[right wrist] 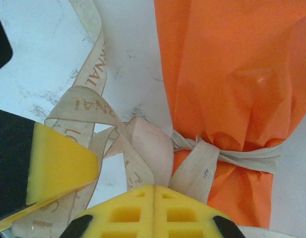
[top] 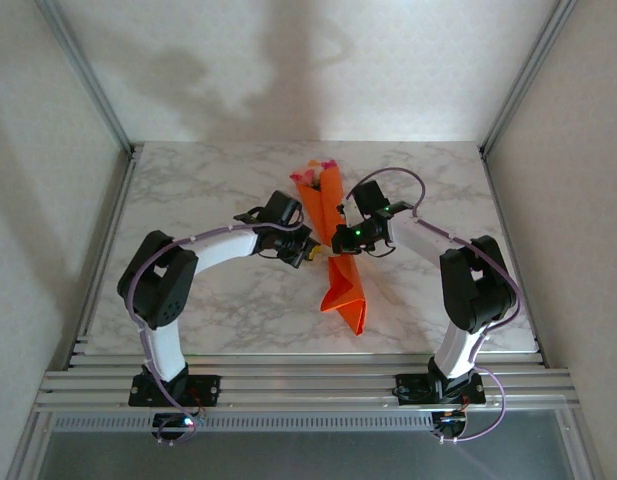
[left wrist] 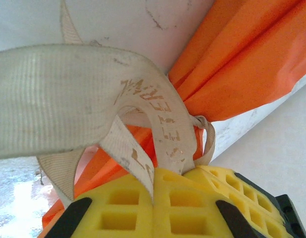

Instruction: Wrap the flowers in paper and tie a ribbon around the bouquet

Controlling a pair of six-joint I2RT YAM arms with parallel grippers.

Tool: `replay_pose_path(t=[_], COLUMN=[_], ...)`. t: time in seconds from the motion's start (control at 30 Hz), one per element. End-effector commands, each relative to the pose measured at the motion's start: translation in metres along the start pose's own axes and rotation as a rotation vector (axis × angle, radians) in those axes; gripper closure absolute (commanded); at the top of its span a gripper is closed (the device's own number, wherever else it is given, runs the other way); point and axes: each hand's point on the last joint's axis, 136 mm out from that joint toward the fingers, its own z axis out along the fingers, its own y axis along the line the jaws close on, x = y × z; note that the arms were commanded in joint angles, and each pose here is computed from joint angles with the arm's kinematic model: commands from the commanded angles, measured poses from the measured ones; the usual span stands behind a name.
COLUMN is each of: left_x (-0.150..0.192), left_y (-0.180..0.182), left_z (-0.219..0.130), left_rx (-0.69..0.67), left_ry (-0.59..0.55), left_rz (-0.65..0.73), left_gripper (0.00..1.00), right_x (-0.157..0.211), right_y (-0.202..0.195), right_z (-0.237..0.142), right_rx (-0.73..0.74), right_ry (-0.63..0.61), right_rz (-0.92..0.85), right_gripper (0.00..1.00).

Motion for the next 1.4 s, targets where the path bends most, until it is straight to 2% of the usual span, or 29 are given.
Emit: replay_pose_path(t=[0.0,0.1,0.4,0.63,0.73,0.8,0.93,1.1,1.37], left_x=[-0.004,-0.01,-0.022,-0.017,-0.013,-0.011,-0.011,-0.013,-0.011], left_y=[-0.016,-0.024,-0.007,-0.007,0.011,0.019,0.02,-0.003,0.021], left_z=[-0.014,-0.011,0.018,-0.004,-0.015,-0.018,-0.008,-0.002,0.026], left_rx=[0.073,0.102,0.085,0.103,0.063,0.086,0.13,0.187,0.134], left_ry=[-0.037,-0.038,0.004,-0.029,-0.043,-0.036,0.008,0.022,0.066], left_rz=[-0.045,-0.06,-0.114,-0.104,-0.135,-0.163,-0.193,-0.179,-0.216], left_gripper=[0.98,0.97,0.98,0.98,0.97,0.96,0.96,0.97,0.97], right_x=[0.007,0.01,0.02,0.026,0.026,0.027,0.031,0.036,0.036], right_y=[0.008,0.011,0.008,0.004,0.004,0.004,0.003,0.0,-0.008], right_z=[-0.007,-0.009,-0.001,0.003,0.003,0.004,0.01,0.017,0.02], right_rx=[-0.034,-0.035,0.045,0.107,0.124,0.137,0.173,0.212,0.259], right_ry=[0.004,-0.002,0.028,0.055,0.061,0.075,0.117,0.16,0.184], right_rz=[-0.071,-0.144,-0.289,-0.338,-0.361,-0.383,-0.416,-0.42,-0.393], right_gripper=[1.0,1.0,1.0,1.0,1.0,1.0,1.0,1.0,1.0])
